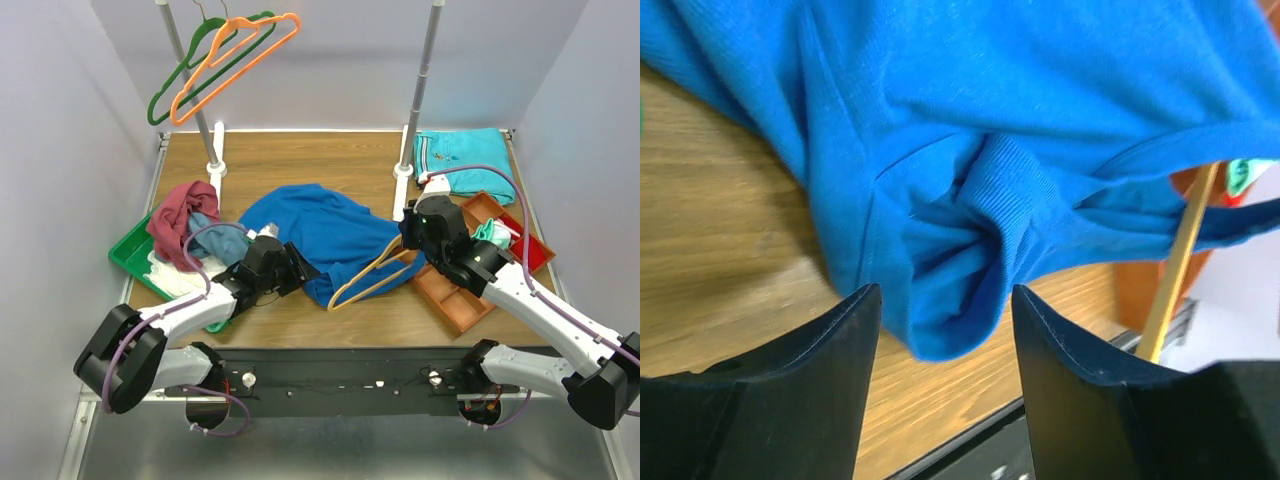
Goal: Place the tank top on the hanger
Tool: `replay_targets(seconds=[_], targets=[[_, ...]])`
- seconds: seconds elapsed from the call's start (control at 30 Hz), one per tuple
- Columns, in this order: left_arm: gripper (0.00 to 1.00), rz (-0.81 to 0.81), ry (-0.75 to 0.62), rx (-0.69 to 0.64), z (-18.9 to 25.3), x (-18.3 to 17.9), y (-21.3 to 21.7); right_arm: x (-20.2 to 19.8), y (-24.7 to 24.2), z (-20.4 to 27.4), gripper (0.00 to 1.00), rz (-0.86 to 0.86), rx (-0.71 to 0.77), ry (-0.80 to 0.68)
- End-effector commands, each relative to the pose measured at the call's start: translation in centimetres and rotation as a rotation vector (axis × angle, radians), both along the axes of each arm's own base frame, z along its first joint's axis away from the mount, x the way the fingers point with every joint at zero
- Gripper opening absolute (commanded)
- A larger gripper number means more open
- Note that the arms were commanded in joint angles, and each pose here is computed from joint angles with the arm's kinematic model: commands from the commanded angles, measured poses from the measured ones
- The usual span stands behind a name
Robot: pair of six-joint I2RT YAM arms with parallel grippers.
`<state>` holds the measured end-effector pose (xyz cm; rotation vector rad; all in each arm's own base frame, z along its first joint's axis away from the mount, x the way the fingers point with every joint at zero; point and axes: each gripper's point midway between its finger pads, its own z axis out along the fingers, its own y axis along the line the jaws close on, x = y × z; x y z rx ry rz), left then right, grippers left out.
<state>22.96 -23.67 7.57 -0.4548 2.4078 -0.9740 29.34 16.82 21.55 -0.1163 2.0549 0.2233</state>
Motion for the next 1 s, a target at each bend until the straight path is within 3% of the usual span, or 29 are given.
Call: replay_targets(seconds=[0.0, 0.13, 0.27, 0.73, 0.87, 0.97], targets=[[0.63, 0.040, -0.022, -0.161, 1.3, 1.3, -1.9, -0.5, -0.1, -0.6, 0.01, -0.013, 0.016, 0.018], [0.60, 0.021, -0.043, -0.196, 1.8, 2.1, -3.2, -0.6, -0.2, -0.5, 0.01, -0.016, 0.015, 0.019], [0.52, 0.008, -0.045, -0.210, 1.5, 2.6, -4.0, -0.6, -0.3, -0.6, 0.01, -0.019, 0.014, 0.023], [0.47, 0.027, -0.009, -0.236, -0.8, 3.8, -6.0, -0.7, -0.5, -0.4, 0.01, -0.026, 0.009, 0.028], [0.40, 0.042, -0.030, -0.254, -0.7, 4.4, -6.2, -0.6, -0.6, -0.3, 0.01, -0.039, 0.012, 0.026], [0.25, 0.036, -0.063, -0.264, -0.3, 4.6, -6.2, -0.4, -1.0, -0.1, 0.01, -0.081, 0.016, 0.023]])
